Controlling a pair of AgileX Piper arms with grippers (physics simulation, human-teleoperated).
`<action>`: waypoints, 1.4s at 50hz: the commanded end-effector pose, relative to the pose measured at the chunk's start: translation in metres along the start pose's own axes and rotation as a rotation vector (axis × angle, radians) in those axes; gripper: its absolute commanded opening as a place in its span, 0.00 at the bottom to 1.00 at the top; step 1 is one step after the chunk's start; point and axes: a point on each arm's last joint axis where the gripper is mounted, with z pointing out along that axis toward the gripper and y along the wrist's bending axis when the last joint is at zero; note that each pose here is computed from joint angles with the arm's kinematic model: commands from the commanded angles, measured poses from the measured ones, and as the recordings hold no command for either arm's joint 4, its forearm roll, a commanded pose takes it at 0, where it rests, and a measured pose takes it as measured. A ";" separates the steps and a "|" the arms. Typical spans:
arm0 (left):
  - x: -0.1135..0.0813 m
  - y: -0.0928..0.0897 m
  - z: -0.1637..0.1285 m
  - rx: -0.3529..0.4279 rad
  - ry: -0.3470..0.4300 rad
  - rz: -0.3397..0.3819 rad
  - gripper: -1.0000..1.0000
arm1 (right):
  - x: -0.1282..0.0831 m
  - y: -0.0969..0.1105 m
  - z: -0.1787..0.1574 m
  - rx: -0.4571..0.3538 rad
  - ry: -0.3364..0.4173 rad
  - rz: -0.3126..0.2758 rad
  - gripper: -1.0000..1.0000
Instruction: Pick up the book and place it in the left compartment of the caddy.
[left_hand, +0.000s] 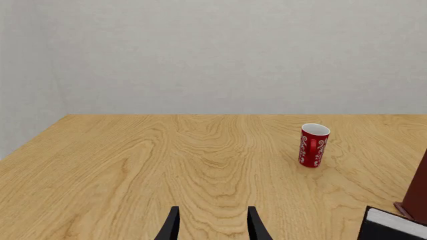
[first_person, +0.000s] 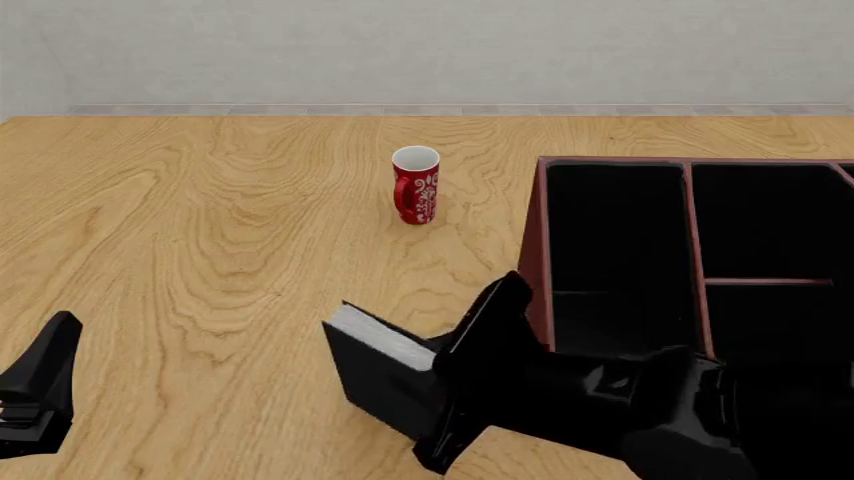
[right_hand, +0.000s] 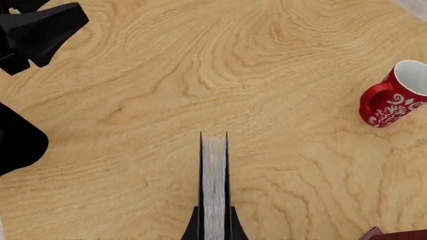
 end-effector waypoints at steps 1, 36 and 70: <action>0.000 0.000 0.000 0.000 0.000 0.000 1.00 | -0.023 -0.001 -0.023 0.003 -0.054 -0.005 0.00; 0.000 0.000 0.000 0.000 0.000 0.000 1.00 | -0.069 -0.001 -0.070 0.004 -0.150 -0.053 0.00; 0.000 0.000 0.000 0.000 0.000 0.000 1.00 | -0.093 -0.013 -0.104 0.062 -0.210 -0.083 0.00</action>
